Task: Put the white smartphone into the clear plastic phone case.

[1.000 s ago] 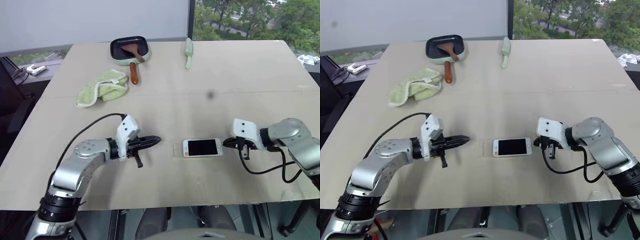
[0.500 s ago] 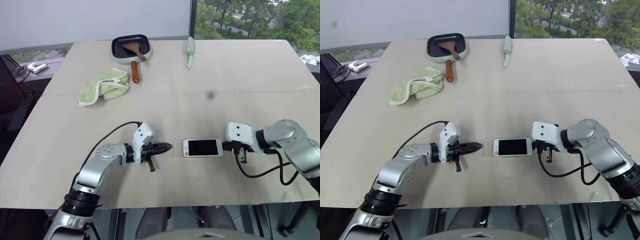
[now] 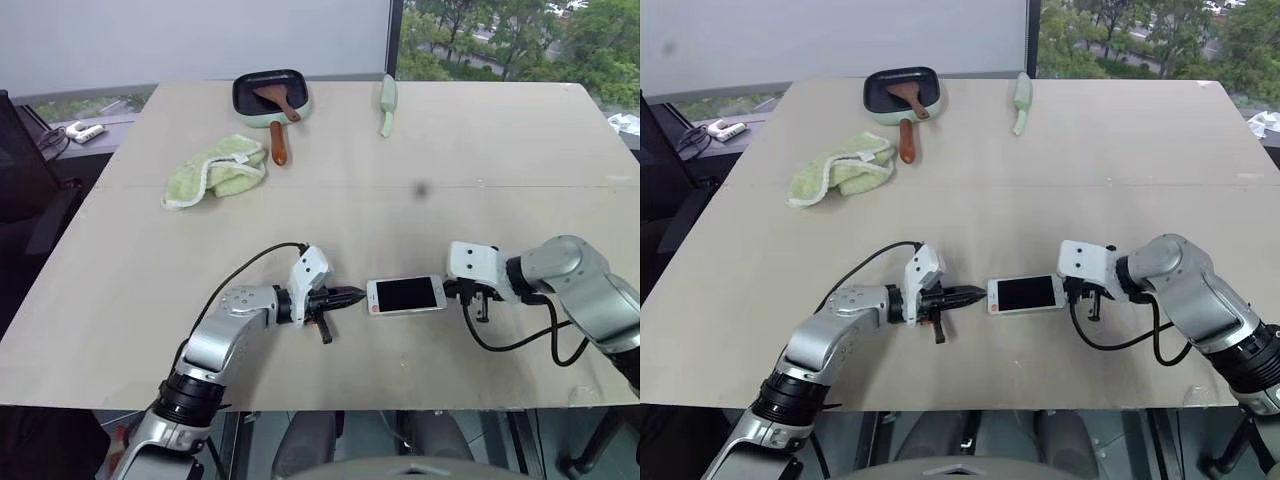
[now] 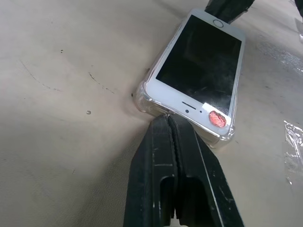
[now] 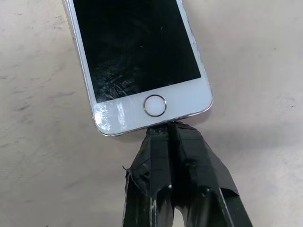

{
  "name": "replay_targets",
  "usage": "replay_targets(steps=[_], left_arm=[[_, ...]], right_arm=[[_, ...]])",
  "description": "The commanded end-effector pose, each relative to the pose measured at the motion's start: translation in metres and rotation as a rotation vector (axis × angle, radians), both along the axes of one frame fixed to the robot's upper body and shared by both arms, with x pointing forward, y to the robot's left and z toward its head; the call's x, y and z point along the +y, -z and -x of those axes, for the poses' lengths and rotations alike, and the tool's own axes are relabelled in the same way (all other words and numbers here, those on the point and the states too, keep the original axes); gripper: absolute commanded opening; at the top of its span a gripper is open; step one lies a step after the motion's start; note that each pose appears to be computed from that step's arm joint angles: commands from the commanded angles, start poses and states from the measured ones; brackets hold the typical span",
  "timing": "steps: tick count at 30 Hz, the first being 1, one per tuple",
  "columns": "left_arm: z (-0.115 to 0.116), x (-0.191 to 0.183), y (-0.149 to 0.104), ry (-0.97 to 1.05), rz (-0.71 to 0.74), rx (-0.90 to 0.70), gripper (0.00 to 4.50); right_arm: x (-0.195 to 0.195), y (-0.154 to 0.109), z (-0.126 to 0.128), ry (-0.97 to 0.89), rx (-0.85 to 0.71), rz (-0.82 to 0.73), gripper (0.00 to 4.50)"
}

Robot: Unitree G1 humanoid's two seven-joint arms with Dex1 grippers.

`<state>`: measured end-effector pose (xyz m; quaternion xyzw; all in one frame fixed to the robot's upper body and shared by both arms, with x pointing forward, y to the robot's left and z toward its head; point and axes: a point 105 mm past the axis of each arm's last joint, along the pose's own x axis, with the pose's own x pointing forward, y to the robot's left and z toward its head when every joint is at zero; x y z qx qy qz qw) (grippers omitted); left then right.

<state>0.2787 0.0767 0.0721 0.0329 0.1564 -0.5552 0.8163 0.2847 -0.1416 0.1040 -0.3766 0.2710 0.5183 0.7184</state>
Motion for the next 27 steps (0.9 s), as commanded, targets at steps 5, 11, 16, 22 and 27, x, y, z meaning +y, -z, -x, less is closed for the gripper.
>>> replay_targets(steps=[5,11,16,22,27], left_arm=[[0.008,-0.014,-0.004,0.063,0.027,-0.002,0.00],[0.004,0.004,-0.006,0.023,0.011,-0.010,0.00],[0.005,0.005,-0.004,0.029,0.003,-0.003,0.00],[0.007,-0.003,-0.006,0.045,0.019,-0.001,0.00],[0.008,-0.009,-0.006,0.052,0.029,-0.002,0.00]], right_arm=[[-0.004,-0.017,-0.002,0.003,-0.052,-0.063,0.10],[-0.027,-0.014,0.012,0.065,0.005,-0.064,0.10],[-0.019,-0.007,0.018,0.056,0.023,-0.081,0.10],[-0.001,-0.002,0.021,0.013,0.027,-0.087,0.10],[0.010,0.000,0.027,-0.036,0.041,-0.073,0.10]])
